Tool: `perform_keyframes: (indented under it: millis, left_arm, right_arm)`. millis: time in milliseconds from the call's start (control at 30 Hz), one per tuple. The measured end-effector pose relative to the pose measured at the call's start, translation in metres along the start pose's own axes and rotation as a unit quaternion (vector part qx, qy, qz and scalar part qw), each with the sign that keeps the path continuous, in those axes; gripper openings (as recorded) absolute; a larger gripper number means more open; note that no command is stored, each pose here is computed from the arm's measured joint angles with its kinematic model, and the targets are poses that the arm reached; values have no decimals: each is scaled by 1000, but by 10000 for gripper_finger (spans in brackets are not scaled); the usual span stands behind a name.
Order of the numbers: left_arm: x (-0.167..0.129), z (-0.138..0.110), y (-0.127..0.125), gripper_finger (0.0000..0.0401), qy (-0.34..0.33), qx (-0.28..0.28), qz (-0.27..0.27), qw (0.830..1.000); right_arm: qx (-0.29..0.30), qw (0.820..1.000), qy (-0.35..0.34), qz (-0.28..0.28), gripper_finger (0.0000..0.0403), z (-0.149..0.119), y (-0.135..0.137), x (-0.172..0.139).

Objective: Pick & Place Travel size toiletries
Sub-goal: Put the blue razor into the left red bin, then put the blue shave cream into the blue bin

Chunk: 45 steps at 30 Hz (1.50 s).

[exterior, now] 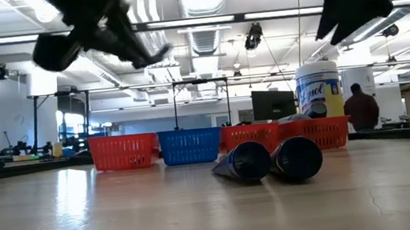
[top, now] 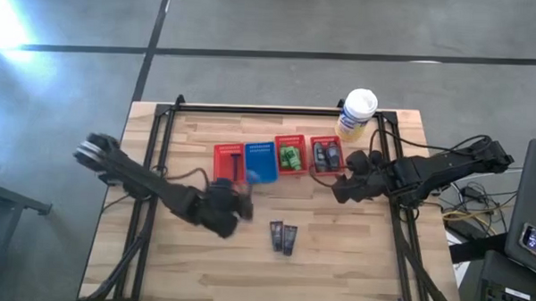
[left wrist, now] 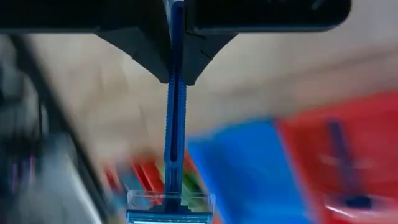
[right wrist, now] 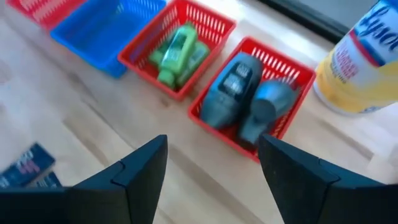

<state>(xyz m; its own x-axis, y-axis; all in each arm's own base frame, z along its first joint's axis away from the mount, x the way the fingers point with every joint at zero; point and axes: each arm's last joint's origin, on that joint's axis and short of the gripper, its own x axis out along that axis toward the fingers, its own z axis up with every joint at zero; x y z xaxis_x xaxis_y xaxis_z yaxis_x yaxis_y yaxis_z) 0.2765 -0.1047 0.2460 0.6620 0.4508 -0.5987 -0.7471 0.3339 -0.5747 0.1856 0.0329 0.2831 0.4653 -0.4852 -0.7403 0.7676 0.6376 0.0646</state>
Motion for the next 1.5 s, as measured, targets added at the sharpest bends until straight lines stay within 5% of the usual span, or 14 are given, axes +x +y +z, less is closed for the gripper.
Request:
perform_keyframes:
  millis: [100, 233, 567, 900, 1167, 1500]
  left_arm:
    - [9, 13, 31, 19, -64, -90, 31, 993]
    - [28, 32, 61, 19, -85, -120, 77, 986]
    - [59, 73, 94, 21, -27, -48, 166, 985]
    - [75, 81, 120, 90, 23, -100, 182, 978]
    - [63, 91, 105, 171, 44, -49, 145, 987]
    - [14, 107, 92, 190, 46, 135, 40, 989]
  right_arm:
    - [15, 1000, -21, 3, 249, 3, 2, -1]
    - [27, 999, -37, 13, 259, 6, 5, -1]
    - [60, 997, -35, 30, 279, 6, 11, 1]
    - [74, 989, 62, 115, 313, 1, 31, 10]
    - [101, 963, 182, 171, 349, -18, 76, 46]
    - [189, 936, 276, 110, 343, -44, 139, 79]
